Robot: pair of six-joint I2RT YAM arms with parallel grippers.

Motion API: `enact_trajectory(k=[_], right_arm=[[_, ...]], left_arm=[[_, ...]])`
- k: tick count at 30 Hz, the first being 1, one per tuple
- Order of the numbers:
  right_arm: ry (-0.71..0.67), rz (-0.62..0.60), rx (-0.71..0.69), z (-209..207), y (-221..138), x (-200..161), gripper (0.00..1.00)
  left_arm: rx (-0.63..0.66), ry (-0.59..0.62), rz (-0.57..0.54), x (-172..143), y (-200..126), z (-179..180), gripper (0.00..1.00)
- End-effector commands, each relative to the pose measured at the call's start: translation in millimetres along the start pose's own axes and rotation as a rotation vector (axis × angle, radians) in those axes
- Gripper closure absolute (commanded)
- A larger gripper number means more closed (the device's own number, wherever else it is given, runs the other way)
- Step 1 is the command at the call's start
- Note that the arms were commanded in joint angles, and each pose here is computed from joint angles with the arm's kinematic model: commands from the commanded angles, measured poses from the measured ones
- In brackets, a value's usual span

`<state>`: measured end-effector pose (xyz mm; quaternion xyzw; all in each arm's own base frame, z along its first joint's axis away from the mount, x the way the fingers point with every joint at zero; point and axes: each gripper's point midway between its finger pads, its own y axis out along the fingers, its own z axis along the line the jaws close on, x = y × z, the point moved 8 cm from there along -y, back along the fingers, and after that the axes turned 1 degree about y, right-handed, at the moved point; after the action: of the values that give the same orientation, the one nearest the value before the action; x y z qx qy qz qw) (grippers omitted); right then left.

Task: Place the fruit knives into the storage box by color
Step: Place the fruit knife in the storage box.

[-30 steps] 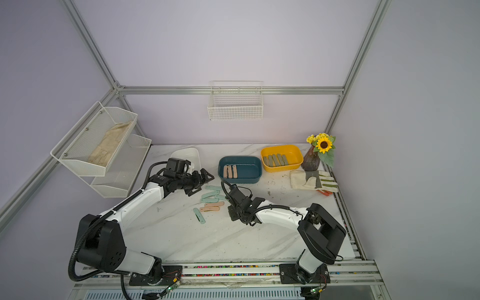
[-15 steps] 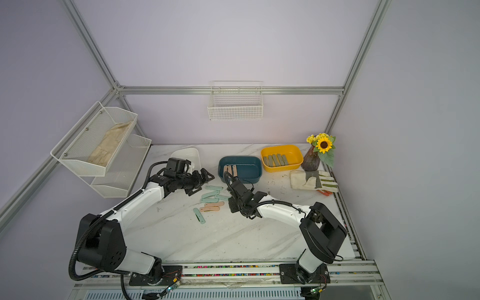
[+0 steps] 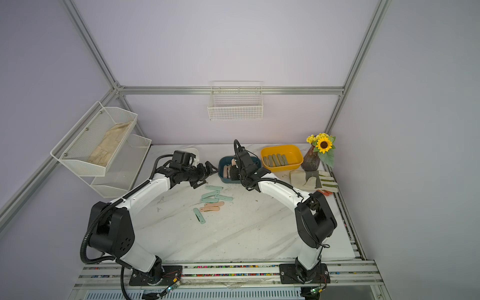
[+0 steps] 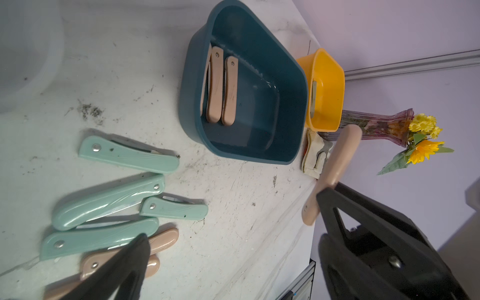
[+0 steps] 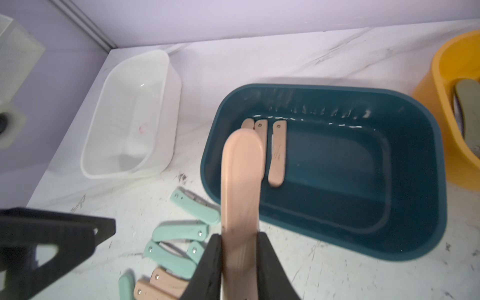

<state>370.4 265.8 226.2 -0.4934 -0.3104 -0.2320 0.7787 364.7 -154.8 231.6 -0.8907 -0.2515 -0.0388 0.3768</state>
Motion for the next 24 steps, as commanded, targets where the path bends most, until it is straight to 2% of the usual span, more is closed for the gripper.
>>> enact_trajectory(k=[1, 13, 24], right_arm=[[0.056, -0.009, 0.01, -7, 24, 11, 0.76], [0.126, -0.001, -0.071, -41, 93, 22, 0.76], [0.148, 0.03, -0.108, -63, 126, 15, 0.75]], left_arm=[[-0.107, 0.059, -0.052, 21, -10, -40, 0.0], [-0.112, 0.065, -0.041, 27, 1, -47, 0.0], [-0.109, 0.063, -0.04, 28, 2, -48, 0.0]])
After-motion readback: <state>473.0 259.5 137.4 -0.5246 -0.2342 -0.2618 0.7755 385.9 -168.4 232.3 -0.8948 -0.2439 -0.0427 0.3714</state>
